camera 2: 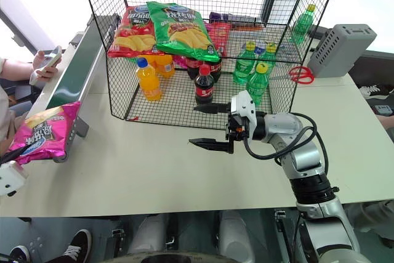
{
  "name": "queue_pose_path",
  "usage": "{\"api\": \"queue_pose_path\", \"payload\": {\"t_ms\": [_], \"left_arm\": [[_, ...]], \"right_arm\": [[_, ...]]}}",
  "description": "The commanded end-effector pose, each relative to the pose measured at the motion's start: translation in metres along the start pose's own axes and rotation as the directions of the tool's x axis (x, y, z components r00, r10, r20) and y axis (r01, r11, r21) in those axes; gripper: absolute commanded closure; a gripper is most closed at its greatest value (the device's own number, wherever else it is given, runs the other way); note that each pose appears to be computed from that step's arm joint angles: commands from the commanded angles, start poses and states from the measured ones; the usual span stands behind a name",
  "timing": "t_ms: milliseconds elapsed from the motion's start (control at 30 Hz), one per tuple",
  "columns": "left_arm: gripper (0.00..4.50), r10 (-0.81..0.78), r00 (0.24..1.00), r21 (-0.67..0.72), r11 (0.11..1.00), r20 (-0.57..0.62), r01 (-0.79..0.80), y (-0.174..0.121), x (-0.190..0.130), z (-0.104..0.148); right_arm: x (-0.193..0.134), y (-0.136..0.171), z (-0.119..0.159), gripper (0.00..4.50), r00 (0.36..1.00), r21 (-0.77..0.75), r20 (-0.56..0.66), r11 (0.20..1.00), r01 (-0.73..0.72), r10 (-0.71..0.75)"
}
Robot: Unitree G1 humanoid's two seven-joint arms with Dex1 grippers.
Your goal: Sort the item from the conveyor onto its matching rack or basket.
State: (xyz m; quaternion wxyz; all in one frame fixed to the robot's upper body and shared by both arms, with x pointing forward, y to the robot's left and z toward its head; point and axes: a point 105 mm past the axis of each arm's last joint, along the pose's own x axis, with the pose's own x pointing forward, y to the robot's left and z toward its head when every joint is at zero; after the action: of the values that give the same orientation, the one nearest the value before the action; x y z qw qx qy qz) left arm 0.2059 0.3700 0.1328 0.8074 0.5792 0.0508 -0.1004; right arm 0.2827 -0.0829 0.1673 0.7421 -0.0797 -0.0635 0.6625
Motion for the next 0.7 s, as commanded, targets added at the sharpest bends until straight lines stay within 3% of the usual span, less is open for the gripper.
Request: {"api": "queue_pose_path", "payload": {"t_ms": [33,133,267,333,400,433,567,700], "left_arm": [[4.45,0.133,0.99,-0.073,0.989,0.053,-0.129,0.033,-0.004,0.012],[4.45,0.235,0.963,-0.252,0.948,0.133,-0.196,0.061,-0.01,0.029],[4.45,0.28,0.929,-0.549,0.829,0.241,-0.107,0.077,-0.013,0.046],[4.45,0.214,0.915,-0.688,0.721,0.341,0.088,0.069,-0.014,0.063],[4.45,0.182,0.877,-0.782,0.557,0.444,0.28,0.061,-0.017,0.085],[4.45,0.188,0.846,-0.819,0.422,0.499,0.39,0.058,-0.02,0.098],[4.45,0.217,0.739,-0.769,0.118,0.637,0.628,0.053,-0.025,0.136],[4.45,0.275,0.557,-0.547,-0.12,0.783,0.828,0.053,-0.026,0.177]], "right_arm": [[-0.002,-0.004,0.011,0.0,1.0,-0.053,0.018,0.999,0.009,-0.008],[-0.001,-0.005,0.011,0.0,1.0,-0.058,0.018,0.998,0.008,-0.007],[-0.001,-0.005,0.01,0.0,1.0,-0.058,0.017,0.998,0.006,-0.005],[-0.001,-0.007,0.01,0.0,1.0,-0.058,0.018,0.998,0.007,-0.006],[-0.001,-0.008,0.011,0.0,1.0,-0.056,0.02,0.998,0.009,-0.008],[-0.002,-0.008,0.012,0.0,0.999,-0.043,0.03,0.999,0.013,-0.012],[-0.003,-0.005,0.016,0.0,0.998,0.029,0.057,1.0,0.0,-0.001],[-0.004,-0.002,0.026,0.0,0.993,0.203,0.115,0.979,-0.027,0.003]]}}
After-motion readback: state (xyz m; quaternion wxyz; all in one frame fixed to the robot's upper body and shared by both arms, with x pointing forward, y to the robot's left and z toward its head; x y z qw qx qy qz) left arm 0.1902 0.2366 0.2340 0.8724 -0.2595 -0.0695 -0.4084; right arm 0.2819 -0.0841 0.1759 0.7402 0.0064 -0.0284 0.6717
